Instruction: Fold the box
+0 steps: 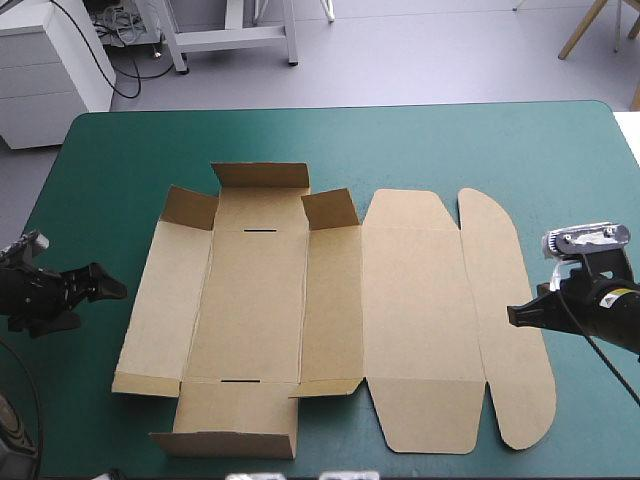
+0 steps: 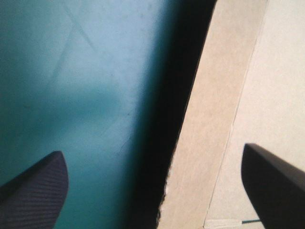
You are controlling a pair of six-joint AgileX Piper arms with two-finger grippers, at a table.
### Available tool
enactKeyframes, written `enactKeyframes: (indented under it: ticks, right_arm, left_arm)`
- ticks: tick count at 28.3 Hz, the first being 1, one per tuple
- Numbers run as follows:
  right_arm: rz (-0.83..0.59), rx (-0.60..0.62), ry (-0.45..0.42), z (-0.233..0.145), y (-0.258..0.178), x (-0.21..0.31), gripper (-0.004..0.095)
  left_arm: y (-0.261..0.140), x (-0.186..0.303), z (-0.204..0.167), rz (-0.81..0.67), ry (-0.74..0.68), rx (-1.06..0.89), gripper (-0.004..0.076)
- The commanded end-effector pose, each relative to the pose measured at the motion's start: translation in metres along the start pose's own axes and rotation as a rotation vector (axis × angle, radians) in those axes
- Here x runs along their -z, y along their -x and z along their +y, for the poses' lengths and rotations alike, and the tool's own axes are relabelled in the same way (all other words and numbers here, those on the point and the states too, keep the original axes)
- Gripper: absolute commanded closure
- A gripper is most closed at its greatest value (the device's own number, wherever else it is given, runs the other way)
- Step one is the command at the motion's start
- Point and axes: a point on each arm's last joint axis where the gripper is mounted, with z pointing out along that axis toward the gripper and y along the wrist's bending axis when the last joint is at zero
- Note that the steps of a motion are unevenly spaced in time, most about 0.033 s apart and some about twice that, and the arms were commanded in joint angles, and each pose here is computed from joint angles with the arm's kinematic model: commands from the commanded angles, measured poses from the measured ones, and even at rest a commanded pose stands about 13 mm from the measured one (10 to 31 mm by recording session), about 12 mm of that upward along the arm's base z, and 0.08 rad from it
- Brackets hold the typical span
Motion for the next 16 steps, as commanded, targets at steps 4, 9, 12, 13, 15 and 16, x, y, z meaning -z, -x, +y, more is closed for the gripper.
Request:
enactKeyframes:
  ticks: [4, 9, 12, 13, 15, 16]
  right_arm:
    - [-0.08, 0.006, -0.021, -0.001, 0.009, 0.008, 0.0922]
    - [-0.08, 0.006, -0.021, -0.001, 0.009, 0.008, 0.0922]
    - [-0.08, 0.006, -0.021, -0.001, 0.009, 0.008, 0.0922]
    - [-0.08, 0.006, -0.021, -0.001, 0.009, 0.008, 0.0922]
    - [-0.081, 0.005, -0.019, -0.001, 0.009, 0.008, 0.0922]
    - [-0.082, 0.004, -0.018, -0.001, 0.009, 0.008, 0.0922]
  left_arm:
    - [-0.022, -0.02, -0.02, 0.1, -0.076, -0.079, -0.0008]
    - [-0.028, -0.039, -0.033, 0.145, -0.054, -0.168, 0.0006]
    - [-0.026, -0.042, -0.035, 0.121, -0.024, -0.177, 0.0069]
    - [-0.026, -0.042, -0.035, 0.119, -0.022, -0.168, 0.0113]
    - [-0.026, -0.042, -0.034, 0.123, -0.015, -0.15, 0.0244]
    - [-0.026, -0.041, -0.033, 0.131, -0.008, -0.14, 0.0329]
